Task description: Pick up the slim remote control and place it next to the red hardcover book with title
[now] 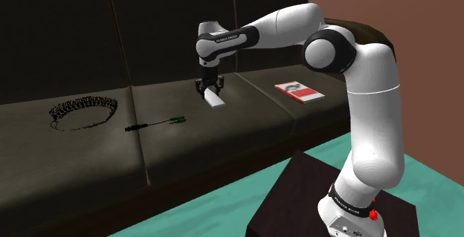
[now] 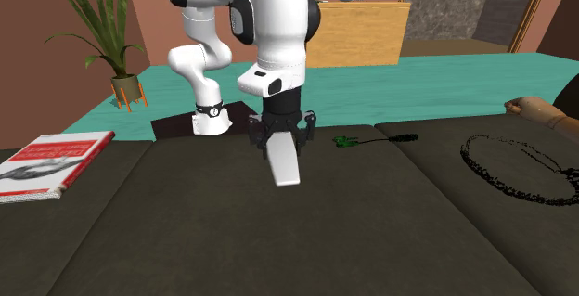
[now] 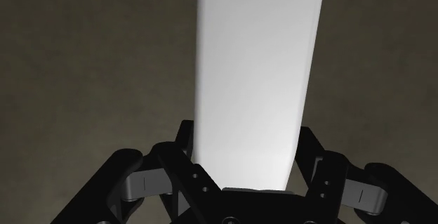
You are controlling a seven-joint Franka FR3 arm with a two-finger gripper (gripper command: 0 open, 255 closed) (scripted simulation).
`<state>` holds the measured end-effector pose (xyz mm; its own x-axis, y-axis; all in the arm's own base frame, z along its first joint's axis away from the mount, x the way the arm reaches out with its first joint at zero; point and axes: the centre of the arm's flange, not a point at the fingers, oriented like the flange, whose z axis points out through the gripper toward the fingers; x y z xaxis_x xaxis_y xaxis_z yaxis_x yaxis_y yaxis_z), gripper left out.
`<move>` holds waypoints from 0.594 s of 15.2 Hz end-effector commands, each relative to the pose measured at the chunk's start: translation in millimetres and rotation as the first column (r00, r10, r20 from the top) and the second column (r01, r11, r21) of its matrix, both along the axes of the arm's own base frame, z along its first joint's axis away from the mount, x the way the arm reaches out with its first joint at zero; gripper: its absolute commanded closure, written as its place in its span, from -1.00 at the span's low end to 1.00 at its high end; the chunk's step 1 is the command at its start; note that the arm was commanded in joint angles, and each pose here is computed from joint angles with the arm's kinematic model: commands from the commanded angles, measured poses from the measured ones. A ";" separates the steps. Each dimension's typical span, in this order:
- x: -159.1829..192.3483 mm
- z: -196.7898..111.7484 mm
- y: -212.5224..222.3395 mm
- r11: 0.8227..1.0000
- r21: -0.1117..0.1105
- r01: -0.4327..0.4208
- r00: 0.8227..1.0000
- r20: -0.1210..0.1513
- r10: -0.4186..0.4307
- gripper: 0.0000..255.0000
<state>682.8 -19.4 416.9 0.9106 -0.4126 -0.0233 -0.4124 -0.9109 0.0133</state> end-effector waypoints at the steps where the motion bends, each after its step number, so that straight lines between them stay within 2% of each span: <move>1: -1.2 11.5 0.9 1.000 0.000 0.000 1.000 0.000 0.000 1.00; 9: -1.2 53.8 0.9 1.000 0.000 0.000 1.000 0.000 0.000 1.00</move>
